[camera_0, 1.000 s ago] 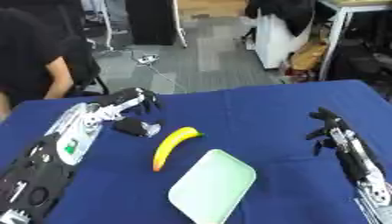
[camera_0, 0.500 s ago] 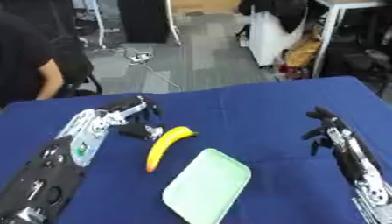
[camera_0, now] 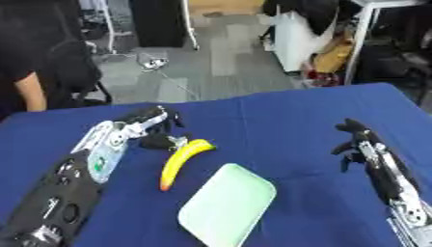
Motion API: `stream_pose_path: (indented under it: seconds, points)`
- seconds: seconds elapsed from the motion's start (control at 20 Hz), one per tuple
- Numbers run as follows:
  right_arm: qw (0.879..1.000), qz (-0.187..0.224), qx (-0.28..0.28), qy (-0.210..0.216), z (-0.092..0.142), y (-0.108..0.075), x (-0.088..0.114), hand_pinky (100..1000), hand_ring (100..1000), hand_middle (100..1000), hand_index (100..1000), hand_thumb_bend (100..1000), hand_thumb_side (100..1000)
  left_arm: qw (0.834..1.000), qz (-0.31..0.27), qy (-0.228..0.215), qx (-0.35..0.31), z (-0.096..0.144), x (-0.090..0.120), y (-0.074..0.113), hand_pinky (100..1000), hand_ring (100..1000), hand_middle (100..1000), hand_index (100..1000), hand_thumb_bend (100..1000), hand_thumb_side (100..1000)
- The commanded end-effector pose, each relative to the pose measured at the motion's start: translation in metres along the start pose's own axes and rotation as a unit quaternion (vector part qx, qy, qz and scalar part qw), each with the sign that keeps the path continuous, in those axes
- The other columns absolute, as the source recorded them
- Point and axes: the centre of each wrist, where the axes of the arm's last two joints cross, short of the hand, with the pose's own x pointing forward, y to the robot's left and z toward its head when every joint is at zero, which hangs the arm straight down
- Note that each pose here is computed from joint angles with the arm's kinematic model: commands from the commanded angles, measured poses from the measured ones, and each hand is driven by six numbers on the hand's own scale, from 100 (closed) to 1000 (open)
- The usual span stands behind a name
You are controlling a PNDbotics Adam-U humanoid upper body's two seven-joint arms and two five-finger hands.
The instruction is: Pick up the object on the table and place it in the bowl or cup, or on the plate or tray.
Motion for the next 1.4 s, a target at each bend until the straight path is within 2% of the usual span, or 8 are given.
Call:
stream_pose_path:
  seconds: [0.05, 0.6, 1.15, 1.4]
  points:
    - [1.000, 0.007, 0.002, -0.020, -0.009, -0.003, 0.011, 325, 572, 841, 960, 100, 872, 1.000, -0.013, -0.002, 0.010, -0.001, 0.003, 0.011, 555, 663, 715, 774, 100, 719]
    - [1.000, 0.007, 0.009, -0.028, -0.014, 0.001, 0.016, 325, 572, 841, 961, 100, 874, 0.998, -0.048, 0.032, -0.004, -0.001, -0.009, -0.009, 561, 676, 725, 779, 100, 682]
    - [0.999, 0.008, 0.010, -0.035, -0.017, 0.001, 0.020, 325, 572, 841, 961, 100, 875, 0.996, -0.058, 0.071, -0.022, 0.006, -0.026, -0.032, 553, 653, 720, 785, 100, 678]
    - [0.999, 0.008, 0.010, -0.036, -0.017, 0.001, 0.020, 325, 571, 841, 961, 100, 876, 0.995, -0.063, 0.078, -0.028, 0.008, -0.029, -0.035, 541, 632, 710, 790, 100, 670]
